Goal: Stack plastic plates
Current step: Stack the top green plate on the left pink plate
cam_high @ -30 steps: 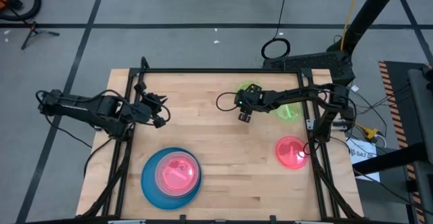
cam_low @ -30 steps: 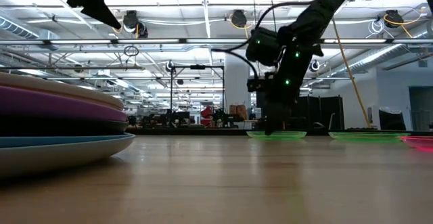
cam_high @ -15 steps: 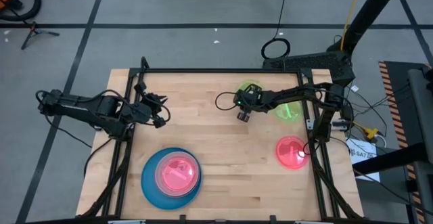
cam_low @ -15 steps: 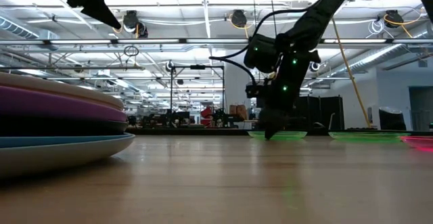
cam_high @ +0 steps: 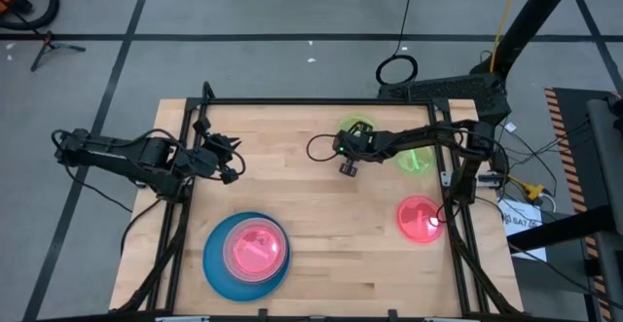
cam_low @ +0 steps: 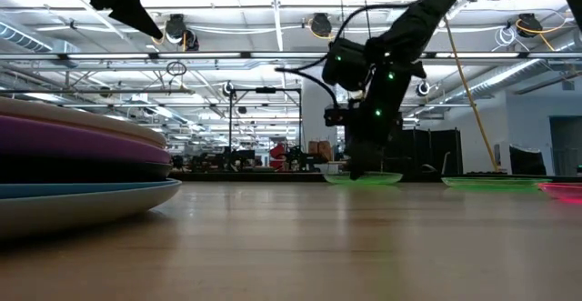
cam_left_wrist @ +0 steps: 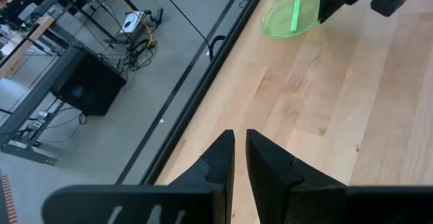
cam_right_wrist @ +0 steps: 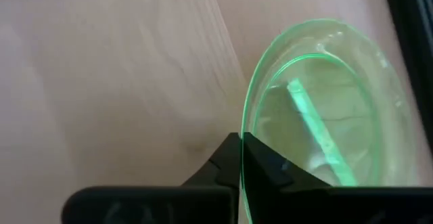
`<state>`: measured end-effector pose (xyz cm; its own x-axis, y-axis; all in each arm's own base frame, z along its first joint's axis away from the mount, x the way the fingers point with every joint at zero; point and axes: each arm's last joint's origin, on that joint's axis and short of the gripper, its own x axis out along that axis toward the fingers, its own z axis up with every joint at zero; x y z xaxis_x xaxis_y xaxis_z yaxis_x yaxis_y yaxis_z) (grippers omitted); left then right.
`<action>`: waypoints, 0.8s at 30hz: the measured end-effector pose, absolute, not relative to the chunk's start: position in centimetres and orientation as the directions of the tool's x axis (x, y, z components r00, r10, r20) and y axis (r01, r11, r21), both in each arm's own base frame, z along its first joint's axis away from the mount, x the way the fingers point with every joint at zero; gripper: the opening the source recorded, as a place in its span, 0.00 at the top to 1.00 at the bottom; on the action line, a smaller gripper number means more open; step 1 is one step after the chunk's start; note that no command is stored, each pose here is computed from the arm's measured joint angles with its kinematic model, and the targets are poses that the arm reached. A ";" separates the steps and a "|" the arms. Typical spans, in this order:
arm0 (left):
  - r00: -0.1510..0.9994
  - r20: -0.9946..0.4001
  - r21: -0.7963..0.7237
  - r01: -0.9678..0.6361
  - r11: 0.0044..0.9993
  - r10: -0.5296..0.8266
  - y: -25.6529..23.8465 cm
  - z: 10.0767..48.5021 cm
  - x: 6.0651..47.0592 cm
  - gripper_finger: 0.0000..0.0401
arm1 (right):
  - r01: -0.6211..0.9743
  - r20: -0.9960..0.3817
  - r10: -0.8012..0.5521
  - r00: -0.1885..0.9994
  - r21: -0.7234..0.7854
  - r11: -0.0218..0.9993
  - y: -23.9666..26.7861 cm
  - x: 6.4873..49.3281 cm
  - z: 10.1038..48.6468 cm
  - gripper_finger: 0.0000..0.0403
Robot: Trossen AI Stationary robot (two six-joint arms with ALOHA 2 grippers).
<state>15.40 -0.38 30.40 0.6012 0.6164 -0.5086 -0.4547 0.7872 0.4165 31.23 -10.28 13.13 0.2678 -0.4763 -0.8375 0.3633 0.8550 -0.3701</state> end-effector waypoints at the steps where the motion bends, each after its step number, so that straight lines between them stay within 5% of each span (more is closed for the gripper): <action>1: 0.602 -0.509 0.416 -0.454 0.788 0.616 -0.4 30.4 15.4 0.88 | 0.350 -0.835 -0.475 0.278 -0.373 0.859 -10.1 31.6 13.4 0.99; 15: 0.603 -0.507 0.409 -0.461 0.788 0.616 -0.4 30.4 15.4 0.88 | 0.091 -0.724 -0.400 0.562 -0.426 0.900 -2.7 37.5 19.7 1.00; 24: 0.603 -0.507 0.400 -0.468 0.788 0.616 -0.4 30.4 15.4 0.88 | -0.167 -0.650 -0.091 0.755 -0.324 0.931 4.2 39.1 22.2 1.00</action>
<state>15.42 -0.39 30.42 0.6027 0.6161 -0.5071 -0.4682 0.7876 0.4005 39.12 4.22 22.18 0.7549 -0.0908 -0.6495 -0.1671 0.9310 -0.3244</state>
